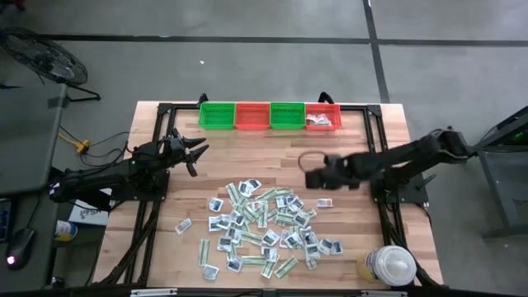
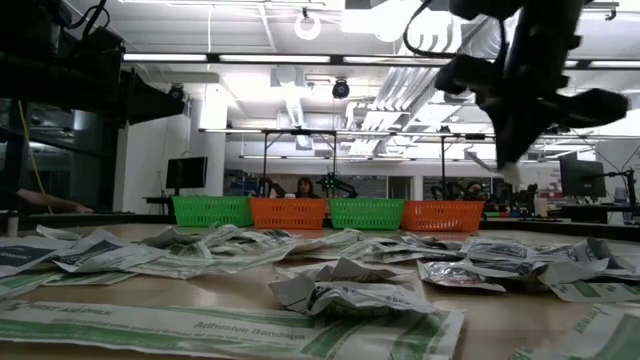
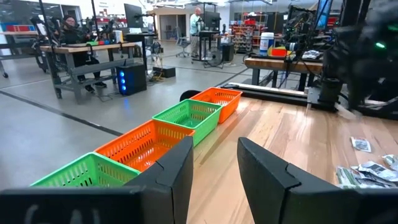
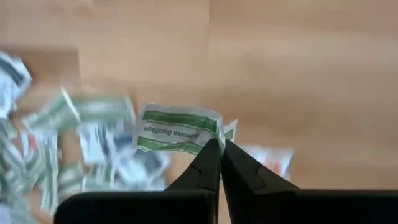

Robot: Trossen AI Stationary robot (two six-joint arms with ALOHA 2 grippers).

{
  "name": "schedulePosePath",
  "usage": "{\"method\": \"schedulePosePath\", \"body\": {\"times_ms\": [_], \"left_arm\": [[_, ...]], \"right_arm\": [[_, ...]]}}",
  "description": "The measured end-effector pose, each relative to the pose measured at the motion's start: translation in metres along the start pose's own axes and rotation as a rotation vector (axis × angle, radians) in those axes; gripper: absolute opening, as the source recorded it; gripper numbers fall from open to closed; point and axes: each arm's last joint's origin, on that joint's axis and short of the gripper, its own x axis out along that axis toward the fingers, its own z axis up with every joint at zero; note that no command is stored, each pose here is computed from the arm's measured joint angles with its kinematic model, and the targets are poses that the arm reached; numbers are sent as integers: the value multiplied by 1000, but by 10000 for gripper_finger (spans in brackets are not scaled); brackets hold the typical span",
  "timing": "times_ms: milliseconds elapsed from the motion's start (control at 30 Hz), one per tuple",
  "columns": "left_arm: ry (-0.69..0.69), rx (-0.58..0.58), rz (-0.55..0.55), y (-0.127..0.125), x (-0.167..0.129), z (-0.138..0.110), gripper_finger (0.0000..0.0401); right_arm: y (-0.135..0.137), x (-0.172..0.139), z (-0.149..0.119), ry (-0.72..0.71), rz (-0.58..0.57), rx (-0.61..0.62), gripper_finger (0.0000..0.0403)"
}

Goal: Pick & Place First Aid Supplies
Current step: Put the green bandage pack in the right orange bin

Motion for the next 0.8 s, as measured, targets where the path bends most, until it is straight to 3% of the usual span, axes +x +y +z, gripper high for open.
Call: {"method": "schedulePosePath", "body": {"times_ms": [233, 533, 800], "left_arm": [[0, 0, 0, 0, 0, 0, 122], [0, 0, 0, 0, 0, 0, 122], [0, 0, 0, 0, 0, 0, 122]], "right_arm": [[-14, -20, 67, -114, 44, -177, 1], [-37, -23, 128, -175, 13, -413, 0], [-47, -27, 166, -269, 91, -470, 0]]}}
